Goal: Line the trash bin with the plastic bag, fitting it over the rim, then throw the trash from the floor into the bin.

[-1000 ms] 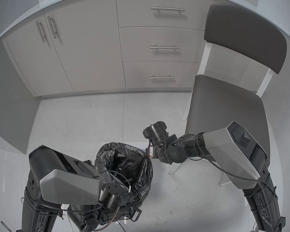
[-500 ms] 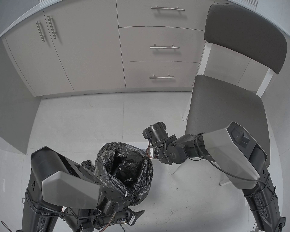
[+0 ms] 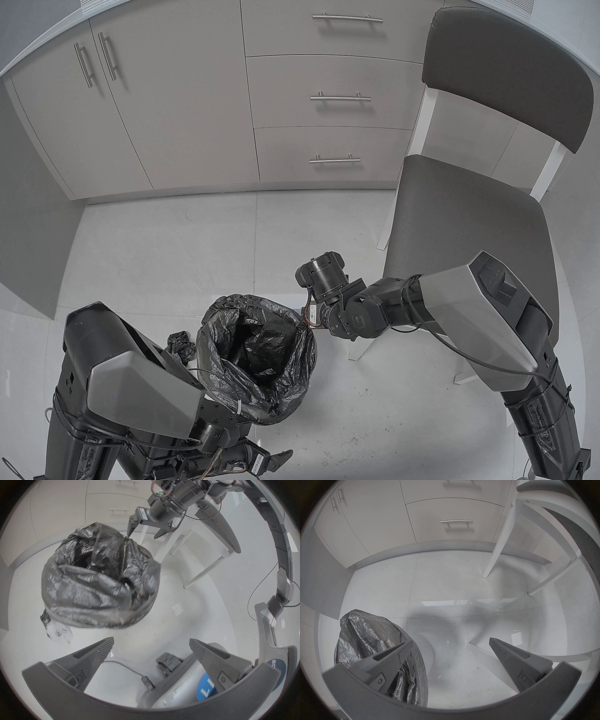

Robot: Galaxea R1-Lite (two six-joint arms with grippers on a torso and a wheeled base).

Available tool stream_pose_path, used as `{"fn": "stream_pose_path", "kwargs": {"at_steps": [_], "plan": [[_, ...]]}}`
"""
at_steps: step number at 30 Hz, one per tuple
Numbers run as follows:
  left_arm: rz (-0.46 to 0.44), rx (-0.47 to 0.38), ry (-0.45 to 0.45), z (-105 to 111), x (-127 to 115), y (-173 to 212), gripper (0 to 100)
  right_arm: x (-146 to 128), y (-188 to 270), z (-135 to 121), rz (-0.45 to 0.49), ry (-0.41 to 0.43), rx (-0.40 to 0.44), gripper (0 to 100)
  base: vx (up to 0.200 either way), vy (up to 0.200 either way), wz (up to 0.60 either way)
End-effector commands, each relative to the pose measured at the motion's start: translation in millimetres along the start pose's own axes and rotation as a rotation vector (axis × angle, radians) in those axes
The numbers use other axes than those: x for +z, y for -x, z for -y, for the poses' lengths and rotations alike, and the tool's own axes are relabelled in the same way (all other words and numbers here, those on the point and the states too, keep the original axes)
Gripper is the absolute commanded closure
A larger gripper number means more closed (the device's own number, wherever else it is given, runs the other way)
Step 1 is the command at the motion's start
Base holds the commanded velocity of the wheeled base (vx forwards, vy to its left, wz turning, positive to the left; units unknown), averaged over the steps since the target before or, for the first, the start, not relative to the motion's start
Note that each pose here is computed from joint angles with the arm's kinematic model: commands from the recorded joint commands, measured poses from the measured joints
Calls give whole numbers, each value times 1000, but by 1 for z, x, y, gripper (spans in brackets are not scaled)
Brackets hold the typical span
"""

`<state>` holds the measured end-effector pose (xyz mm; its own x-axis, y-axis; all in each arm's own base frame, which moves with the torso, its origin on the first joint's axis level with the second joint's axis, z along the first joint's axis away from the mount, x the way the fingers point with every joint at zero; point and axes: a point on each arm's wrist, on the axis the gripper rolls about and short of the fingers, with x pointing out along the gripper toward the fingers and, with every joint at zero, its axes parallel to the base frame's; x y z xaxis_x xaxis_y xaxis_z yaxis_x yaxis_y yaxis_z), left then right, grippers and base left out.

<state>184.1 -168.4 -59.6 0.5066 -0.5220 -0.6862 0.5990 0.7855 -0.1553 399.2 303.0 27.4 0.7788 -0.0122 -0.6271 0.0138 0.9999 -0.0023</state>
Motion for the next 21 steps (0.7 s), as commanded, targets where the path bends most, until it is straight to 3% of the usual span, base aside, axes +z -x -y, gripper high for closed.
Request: {"fn": "stream_pose_path", "kwargs": {"at_steps": [1,10,15,21], "plan": [[-34,12,25,-3,-8,13,0,1,0,-1,4,-2,2,0,0,0,0],[-25,40,90,-11,-6,11,0,4,2,0,11,-9,4,0,0,0,0],[82,181,157,-29,11,14,0,5,7,-5,24,-11,20,0,0,0,0],[134,328,236,-55,17,9,0,3,5,-6,23,-9,20,0,0,0,0]]}}
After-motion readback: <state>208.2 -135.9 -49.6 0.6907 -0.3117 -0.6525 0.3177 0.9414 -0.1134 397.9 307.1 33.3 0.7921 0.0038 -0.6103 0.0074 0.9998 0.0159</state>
